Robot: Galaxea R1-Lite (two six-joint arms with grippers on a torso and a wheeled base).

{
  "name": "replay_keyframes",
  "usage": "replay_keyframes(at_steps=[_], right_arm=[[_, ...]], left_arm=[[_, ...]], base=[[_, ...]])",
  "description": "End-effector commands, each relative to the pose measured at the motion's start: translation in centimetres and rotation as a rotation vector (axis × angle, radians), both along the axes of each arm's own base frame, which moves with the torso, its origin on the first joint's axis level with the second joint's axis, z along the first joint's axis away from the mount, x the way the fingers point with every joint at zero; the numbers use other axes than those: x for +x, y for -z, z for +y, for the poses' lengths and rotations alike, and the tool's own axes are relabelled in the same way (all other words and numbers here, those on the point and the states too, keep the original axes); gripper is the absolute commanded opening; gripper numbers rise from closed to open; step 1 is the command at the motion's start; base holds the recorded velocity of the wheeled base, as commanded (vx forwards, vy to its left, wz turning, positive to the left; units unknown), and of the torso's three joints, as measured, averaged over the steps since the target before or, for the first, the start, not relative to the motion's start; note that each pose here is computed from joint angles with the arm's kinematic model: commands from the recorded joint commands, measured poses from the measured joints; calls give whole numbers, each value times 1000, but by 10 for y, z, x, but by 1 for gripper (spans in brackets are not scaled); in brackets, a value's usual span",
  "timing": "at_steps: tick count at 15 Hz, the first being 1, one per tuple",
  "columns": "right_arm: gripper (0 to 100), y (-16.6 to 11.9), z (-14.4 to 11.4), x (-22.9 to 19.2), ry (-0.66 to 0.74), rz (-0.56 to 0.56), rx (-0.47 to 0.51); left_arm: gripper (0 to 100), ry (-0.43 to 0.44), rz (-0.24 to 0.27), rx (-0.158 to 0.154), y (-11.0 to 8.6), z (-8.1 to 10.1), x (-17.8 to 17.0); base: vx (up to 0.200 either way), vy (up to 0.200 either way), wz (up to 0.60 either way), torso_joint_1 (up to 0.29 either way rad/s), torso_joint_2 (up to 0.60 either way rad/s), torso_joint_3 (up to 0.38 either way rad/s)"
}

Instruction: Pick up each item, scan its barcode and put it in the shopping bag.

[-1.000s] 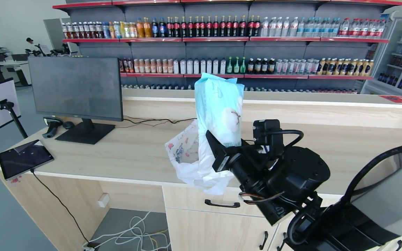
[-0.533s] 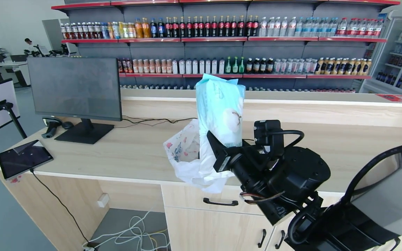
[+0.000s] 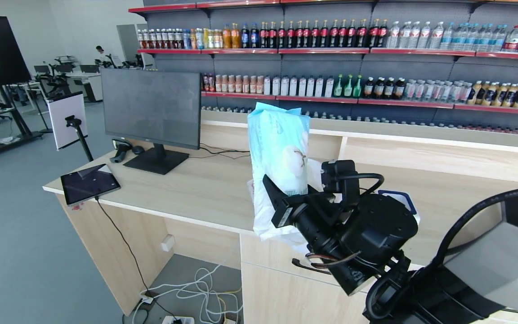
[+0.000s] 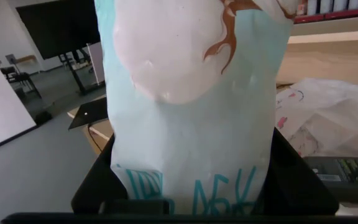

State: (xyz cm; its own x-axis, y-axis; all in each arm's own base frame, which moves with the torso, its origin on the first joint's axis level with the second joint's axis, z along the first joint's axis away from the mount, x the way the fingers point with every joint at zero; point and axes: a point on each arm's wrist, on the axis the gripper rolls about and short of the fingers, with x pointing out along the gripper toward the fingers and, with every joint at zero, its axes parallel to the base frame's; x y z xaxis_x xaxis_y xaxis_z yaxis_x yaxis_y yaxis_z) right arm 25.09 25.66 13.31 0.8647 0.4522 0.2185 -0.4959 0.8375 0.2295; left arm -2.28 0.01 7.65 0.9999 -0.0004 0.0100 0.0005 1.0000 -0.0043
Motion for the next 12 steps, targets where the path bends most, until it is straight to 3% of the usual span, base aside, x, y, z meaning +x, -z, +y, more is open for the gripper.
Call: replay_keyframes(at_steps=[1, 9, 12], right_arm=[[0, 8, 2, 7, 10, 10, -11], [0, 26, -59, 91, 283, 4, 1], [0, 23, -57, 106, 317, -17, 55]], left_arm=[[100, 0, 1, 0, 0, 0, 0], [100, 1, -1, 1, 0, 0, 0], [100, 0, -2, 3, 0, 0, 0]], base=[[0, 0, 0, 0, 0, 0], [0, 0, 0, 0, 0, 0], [0, 0, 0, 0, 0, 0]])
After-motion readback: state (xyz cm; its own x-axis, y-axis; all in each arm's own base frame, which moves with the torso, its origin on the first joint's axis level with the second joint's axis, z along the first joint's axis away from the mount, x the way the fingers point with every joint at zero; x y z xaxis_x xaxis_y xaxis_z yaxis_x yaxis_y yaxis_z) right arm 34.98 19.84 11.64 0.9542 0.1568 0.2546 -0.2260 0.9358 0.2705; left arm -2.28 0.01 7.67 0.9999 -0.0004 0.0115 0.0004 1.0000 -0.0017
